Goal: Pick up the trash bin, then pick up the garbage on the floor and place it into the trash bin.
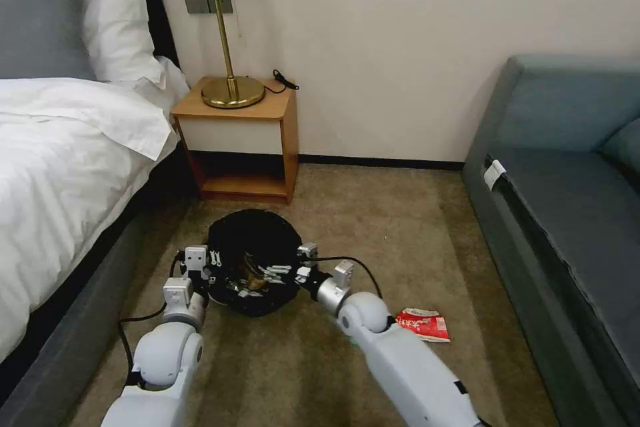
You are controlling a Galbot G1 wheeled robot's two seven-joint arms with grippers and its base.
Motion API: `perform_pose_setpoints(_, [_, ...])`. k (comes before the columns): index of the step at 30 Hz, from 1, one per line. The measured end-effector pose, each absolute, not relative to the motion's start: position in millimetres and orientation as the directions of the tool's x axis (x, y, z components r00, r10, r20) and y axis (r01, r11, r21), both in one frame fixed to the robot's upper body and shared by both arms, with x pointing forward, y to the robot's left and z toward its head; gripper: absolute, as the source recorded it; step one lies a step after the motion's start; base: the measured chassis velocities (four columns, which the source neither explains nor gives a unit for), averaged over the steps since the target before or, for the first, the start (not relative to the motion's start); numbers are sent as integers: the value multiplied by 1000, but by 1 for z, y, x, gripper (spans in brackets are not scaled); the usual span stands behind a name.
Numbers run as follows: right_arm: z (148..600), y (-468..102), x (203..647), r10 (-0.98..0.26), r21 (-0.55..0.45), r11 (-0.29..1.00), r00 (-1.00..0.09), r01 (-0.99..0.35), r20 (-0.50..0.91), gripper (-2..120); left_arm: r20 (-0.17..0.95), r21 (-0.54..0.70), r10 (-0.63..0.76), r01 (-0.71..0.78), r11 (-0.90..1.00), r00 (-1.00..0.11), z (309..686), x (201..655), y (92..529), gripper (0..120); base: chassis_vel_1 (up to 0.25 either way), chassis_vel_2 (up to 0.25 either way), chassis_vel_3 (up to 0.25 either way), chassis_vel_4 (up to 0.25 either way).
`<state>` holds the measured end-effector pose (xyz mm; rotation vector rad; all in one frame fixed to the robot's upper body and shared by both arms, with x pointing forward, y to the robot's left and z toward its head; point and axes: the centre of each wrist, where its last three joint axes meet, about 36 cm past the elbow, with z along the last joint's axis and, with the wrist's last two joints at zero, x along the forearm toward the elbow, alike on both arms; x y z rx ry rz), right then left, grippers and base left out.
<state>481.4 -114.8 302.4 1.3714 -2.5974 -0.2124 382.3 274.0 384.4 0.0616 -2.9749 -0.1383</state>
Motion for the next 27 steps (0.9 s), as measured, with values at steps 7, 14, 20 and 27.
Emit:
perform_pose_setpoints(7, [304, -172, 486, -843, 134, 528, -500, -839, 198, 100, 155, 140, -68, -47, 989, -986, 385, 382, 275, 4, 0, 0, 0, 0])
perform_pose_setpoints(14, [305, -274, 498, -748, -110, 484, -476, -868, 464, 100, 156, 156, -72, -47, 987, -985, 385, 381, 275, 4, 0, 0, 0, 0])
perform_pose_setpoints(20, [293, -352, 492, -623, -156, 489, -469, -858, 626, 100, 158, 160, -67, -42, 986, -985, 384, 383, 275, 4, 0, 0, 0, 0])
perform_pose_setpoints(27, [279, -386, 485, -567, -137, 513, -454, -847, 687, 100, 162, 162, -60, -33, 986, -985, 382, 385, 273, 4, 0, 0, 0, 0])
